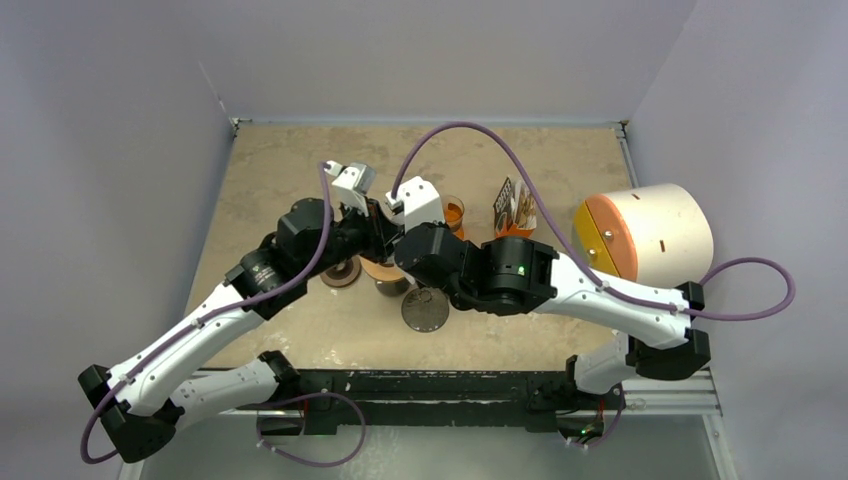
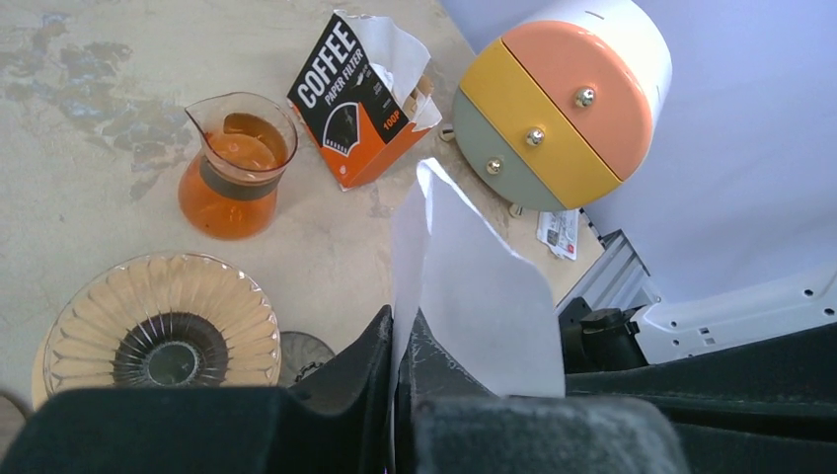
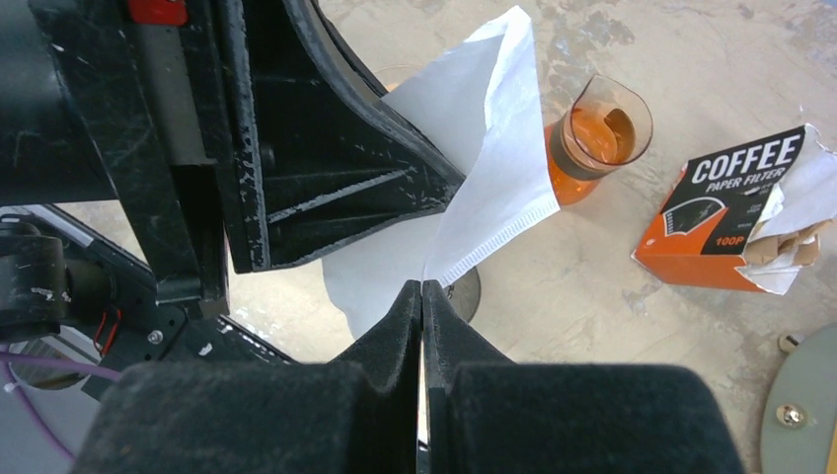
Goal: Place the coffee filter in the dripper
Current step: Place the coffee filter in the coffee dripper.
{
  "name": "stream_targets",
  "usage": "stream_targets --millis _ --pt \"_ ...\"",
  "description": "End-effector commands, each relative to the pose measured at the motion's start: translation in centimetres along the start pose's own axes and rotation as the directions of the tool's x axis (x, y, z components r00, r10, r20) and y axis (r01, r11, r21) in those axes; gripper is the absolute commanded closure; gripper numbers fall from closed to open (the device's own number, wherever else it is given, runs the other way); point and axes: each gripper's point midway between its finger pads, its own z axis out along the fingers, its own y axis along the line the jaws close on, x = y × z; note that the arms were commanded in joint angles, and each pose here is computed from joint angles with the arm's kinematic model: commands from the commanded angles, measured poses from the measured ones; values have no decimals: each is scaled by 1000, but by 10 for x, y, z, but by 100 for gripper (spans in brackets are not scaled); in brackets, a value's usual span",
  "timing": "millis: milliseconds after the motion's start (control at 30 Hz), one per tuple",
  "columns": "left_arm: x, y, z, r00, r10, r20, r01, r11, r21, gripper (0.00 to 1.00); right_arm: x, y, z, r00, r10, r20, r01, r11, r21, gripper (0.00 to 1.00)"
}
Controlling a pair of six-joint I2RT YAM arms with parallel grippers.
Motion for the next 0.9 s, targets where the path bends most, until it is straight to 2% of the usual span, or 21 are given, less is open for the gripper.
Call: stream_targets --millis 0,467,867 --pt "-21 -12 -3 999 18 48 -19 1000 18 100 -10 -18 -16 997 52 51 -54 998 38 100" --pt "-20 21 -11 999 31 22 -27 984 -174 100 -14 -34 -14 997 40 67 -50 986 156 100" --pt "-16 36 -18 999 37 -3 -36 965 -260 100 -16 -28 -8 998 33 62 -43 987 155 100"
